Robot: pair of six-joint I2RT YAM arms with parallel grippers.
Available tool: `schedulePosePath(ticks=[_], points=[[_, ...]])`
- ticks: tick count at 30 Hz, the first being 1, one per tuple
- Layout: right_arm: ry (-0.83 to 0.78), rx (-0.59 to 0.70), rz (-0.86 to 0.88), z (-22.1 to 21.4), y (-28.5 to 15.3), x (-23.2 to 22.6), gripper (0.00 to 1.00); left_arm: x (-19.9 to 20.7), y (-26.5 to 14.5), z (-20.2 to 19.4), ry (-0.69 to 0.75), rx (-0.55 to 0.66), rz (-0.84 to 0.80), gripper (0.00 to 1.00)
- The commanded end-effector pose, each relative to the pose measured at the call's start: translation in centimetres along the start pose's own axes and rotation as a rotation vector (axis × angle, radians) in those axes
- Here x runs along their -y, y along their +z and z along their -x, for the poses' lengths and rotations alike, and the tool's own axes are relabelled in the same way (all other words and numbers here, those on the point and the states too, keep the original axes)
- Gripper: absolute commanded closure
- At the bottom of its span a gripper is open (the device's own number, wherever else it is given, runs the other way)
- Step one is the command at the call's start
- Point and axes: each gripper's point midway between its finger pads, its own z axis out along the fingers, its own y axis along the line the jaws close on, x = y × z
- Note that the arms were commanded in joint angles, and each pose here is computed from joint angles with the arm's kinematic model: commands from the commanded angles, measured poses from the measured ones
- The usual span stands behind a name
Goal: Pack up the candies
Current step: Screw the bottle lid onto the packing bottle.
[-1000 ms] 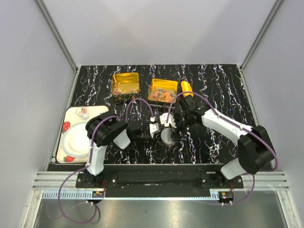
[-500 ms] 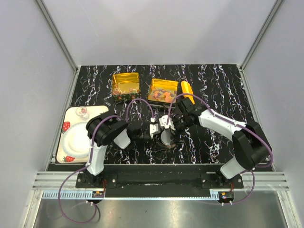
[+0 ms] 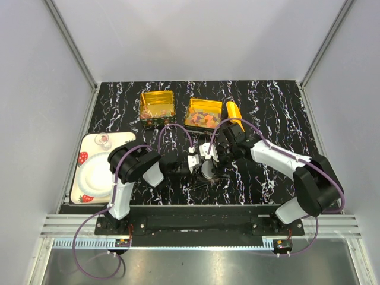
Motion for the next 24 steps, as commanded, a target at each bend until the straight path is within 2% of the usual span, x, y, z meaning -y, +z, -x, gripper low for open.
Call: schedulePosePath(ticks=[1,7,11,15,21,23,24], points=[[0.074,-0.049,-0.056,-0.8,0.0,-0.4,0.18,-4.3,-0.9,7.5,0.233,0.246,0.232,0.56],[0.155,-0.075,-0.194,-1.7,-0.2,1.0,0.18,-5.0,-1.1,7.6,0.178,0.256,0.284,0.55],[0.215,-0.138,-0.311,-2.6,-0.4,2.5,0.18,-5.1,-1.2,7.6,0.179,0.253,0.295,0.55],[0.301,-0.155,-0.35,-2.7,-0.5,2.9,0.18,-5.3,-1.2,7.5,0.195,0.25,0.306,0.55],[0.257,-0.127,-0.338,-1.5,-1.0,2.4,0.1,-5.3,-1.2,7.5,0.209,0.245,0.31,0.55],[0.226,-0.11,-0.304,-0.7,-1.3,1.9,0.0,-5.3,-1.2,7.4,0.209,0.244,0.31,0.55],[0.215,-0.101,-0.297,-0.2,-1.7,1.7,0.0,-5.3,-1.2,7.4,0.21,0.244,0.309,0.55]])
